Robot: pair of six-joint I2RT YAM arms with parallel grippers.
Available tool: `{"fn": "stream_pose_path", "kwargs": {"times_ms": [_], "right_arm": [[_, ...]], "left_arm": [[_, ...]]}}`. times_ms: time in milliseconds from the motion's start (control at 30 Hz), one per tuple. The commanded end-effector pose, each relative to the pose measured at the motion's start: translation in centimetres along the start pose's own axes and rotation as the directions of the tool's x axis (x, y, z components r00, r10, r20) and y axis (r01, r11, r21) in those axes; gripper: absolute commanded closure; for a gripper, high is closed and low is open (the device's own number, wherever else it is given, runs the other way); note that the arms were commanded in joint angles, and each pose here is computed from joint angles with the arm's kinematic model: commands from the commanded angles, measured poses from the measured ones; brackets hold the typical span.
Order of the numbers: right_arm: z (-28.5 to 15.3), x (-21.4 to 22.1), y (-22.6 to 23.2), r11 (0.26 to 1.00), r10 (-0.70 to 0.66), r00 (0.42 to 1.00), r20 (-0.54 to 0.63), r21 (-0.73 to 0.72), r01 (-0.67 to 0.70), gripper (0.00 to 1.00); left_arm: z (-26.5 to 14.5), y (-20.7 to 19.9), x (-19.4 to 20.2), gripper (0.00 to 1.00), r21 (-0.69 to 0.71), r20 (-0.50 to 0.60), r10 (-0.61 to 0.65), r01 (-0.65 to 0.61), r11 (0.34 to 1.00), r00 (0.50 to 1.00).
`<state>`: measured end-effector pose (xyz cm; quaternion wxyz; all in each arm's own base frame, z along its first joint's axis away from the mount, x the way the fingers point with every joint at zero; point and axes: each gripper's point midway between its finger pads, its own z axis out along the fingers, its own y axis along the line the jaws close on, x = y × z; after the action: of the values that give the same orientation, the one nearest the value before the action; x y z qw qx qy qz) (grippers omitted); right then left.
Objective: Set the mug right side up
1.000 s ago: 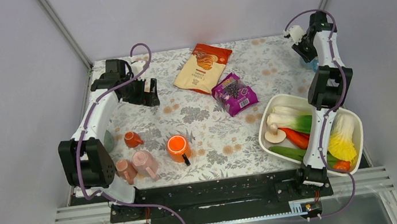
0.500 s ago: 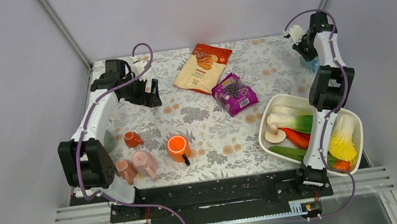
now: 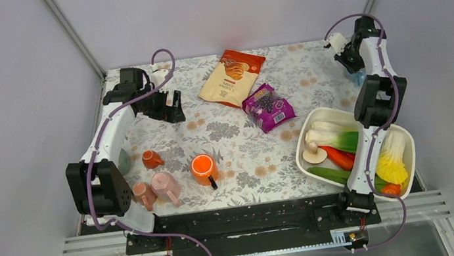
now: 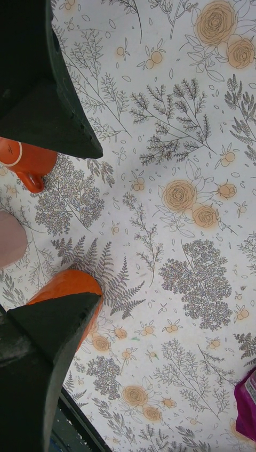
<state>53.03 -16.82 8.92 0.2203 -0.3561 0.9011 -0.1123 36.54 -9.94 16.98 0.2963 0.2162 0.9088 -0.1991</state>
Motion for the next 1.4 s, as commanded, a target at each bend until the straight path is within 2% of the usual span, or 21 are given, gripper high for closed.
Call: {"fn": "stream_pose_path", "kwargs": {"times_ms": [0,167,433,467,567,633,767,833,867,1000,1067,1133,1167,1233,1267,1300,1333,1367], "right_arm": [[-6.8,-1.0,0.9,0.993,-0.104,0.993,0.05,-0.054,0.107,1.0],[-7.1,-0.3,1.5,0.982,-0.165,0.986,0.024,-0.087,0.167,1.0],[-5.6,0.0,2.0,0.977,-0.171,0.985,0.024,-0.123,0.173,0.98],[-5.4,0.0,1.7,0.98,-0.17,0.985,0.017,-0.107,0.171,0.89],[-5.5,-0.4,0.6,0.988,-0.144,0.989,0.02,-0.051,0.145,0.48],[-6.1,-1.3,0.3,0.99,-0.135,0.989,0.059,-0.035,0.137,0.32],[-7.4,-2.6,-1.1,0.993,-0.119,0.988,0.102,0.026,0.117,0.22],[-8.2,-3.0,-1.5,0.993,-0.114,0.988,0.109,0.053,0.108,0.05],[-8.7,-3.2,-1.7,0.992,-0.11,0.987,0.115,0.066,0.103,0.01],[-12.0,-5.4,-3.2,0.984,-0.054,0.983,0.174,0.178,0.023,0.01],[-14.3,-7.3,-3.6,0.973,-0.008,0.972,0.235,0.226,-0.046,0.0],[-16.9,-9.6,-3.0,0.968,0.014,0.95,0.312,0.234,-0.091,0.0],[-18.2,-10.7,-2.1,0.97,0.015,0.935,0.353,0.22,-0.098,0.01],[-20.7,-13.0,0.4,0.982,-0.011,0.896,0.444,0.172,-0.073,0.01],[-21.9,-14.0,2.0,0.988,-0.024,0.872,0.489,0.146,-0.055,0.01],[-22.9,-15.3,3.7,0.99,-0.045,0.846,0.532,0.137,-0.033,0.01],[-25.2,-16.4,4.6,0.984,-0.089,0.806,0.586,0.176,-0.019,0.01],[-25.2,-16.8,6.4,0.983,-0.118,0.786,0.607,0.181,0.008,0.0]], "left_arm": [[-1.8,-0.8,-1.6,0.02,0.011,0.072,0.054,-0.055,0.998,0.996],[-1.7,-0.8,-1.6,0.02,0.016,0.071,0.056,-0.058,0.998,0.996],[-1.3,-0.5,-1.5,0.02,0.015,0.056,0.052,-0.053,0.998,0.997],[-1.3,-0.5,-1.5,0.02,0.016,0.055,0.051,-0.052,0.999,0.997],[-1.3,-0.5,-1.6,0.02,0.017,0.056,0.05,-0.051,0.999,0.997],[-1.3,-0.6,-1.5,0.01,0.019,0.054,0.052,-0.053,0.998,0.997],[-1.5,-0.8,-1.4,0.01,0.024,0.054,0.062,-0.063,0.998,0.997],[-1.7,-1.0,-1.4,0.01,0.031,0.056,0.074,-0.076,0.997,0.996],[-1.9,-1.2,-1.5,0.02,0.039,0.058,0.088,-0.091,0.995,0.994],[-2.9,-3.6,-1.7,0.05,0.085,0.04,0.221,-0.224,0.971,0.974],[-3.3,-6.7,-1.1,0.08,0.157,0.011,0.374,-0.371,0.915,0.928],[-3.8,-10.5,0.6,0.12,0.274,-0.013,0.542,-0.518,0.81,0.84],[-4.3,-12.2,2.3,0.16,0.355,-0.015,0.642,-0.596,0.72,0.766],[-6.0,-15.4,7.4,0.19,0.558,0.007,0.828,-0.69,0.462,0.561],[-6.3,-16.3,9.1,0.19,0.615,0.038,0.887,-0.71,0.343,0.461],[-6.5,-16.9,10.8,0.19,0.662,0.036,0.923,-0.701,0.266,0.384],[-6.3,-17.2,12.0,0.19,0.69,0.026,0.946,-0.691,0.217,0.324],[-6.0,-17.6,13.2,0.19,0.716,0.025,0.965,-0.678,0.165,0.262]]}}
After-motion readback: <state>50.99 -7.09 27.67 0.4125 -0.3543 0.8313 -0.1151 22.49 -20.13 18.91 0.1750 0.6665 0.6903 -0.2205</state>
